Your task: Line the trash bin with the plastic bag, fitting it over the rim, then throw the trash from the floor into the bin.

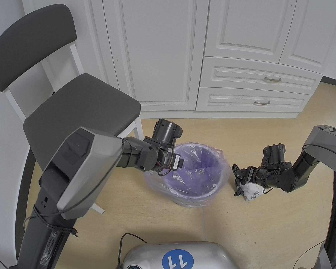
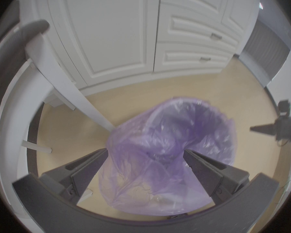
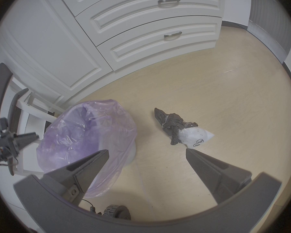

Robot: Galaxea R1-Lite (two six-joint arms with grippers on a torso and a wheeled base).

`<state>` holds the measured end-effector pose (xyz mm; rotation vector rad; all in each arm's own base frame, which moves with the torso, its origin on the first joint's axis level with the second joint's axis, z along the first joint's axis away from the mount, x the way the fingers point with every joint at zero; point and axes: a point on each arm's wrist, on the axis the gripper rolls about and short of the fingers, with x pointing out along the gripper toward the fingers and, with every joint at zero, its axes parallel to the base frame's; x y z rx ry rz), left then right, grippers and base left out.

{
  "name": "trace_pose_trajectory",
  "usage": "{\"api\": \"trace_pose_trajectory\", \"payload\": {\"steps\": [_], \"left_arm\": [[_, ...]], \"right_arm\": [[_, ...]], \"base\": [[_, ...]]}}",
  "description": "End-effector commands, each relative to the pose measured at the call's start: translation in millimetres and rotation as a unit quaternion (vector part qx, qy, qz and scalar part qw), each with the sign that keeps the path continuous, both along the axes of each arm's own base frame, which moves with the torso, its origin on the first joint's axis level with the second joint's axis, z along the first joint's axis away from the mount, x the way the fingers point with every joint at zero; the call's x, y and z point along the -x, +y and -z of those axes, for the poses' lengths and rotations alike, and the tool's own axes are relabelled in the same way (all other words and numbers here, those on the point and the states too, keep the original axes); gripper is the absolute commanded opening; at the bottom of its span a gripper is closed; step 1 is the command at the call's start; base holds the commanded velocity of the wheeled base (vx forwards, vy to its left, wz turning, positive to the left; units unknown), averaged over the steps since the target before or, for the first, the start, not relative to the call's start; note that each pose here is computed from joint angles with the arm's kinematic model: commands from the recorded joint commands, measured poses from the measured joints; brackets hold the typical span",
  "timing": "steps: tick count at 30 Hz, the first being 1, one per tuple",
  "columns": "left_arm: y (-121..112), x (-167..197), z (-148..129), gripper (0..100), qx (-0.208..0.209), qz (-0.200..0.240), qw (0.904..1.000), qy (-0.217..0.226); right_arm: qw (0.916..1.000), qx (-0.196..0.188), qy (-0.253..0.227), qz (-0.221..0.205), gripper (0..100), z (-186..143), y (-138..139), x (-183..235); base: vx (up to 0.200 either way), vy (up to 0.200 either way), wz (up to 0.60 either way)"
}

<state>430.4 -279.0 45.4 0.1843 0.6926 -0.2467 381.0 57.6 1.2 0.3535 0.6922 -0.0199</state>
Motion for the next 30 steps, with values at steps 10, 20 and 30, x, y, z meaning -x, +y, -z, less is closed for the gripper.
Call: {"api": "trace_pose_trajectory", "payload": {"steps": [10, 20, 30], "left_arm": [[20.7, 38.2, 44.4, 100, -0.068, 0.003, 0.9948, 0.075], [37.2, 59.1, 60.8, 100, -0.032, 0.003, 0.9992, 0.024], [40.4, 49.3, 53.4, 100, 0.008, -0.014, 0.9997, -0.015]], "right_arm": [[0.9999, 0.002, 0.012, 0.004, 100, 11.0, -4.1, -2.2], [0.9998, 0.000, 0.017, 0.001, 100, 15.1, -4.0, -2.0], [0.9998, 0.000, 0.019, 0.001, 100, 17.1, -3.9, -2.4]], "base": [[0.000, 0.000, 0.00], [0.000, 0.000, 0.00], [0.000, 0.000, 0.00]]}}
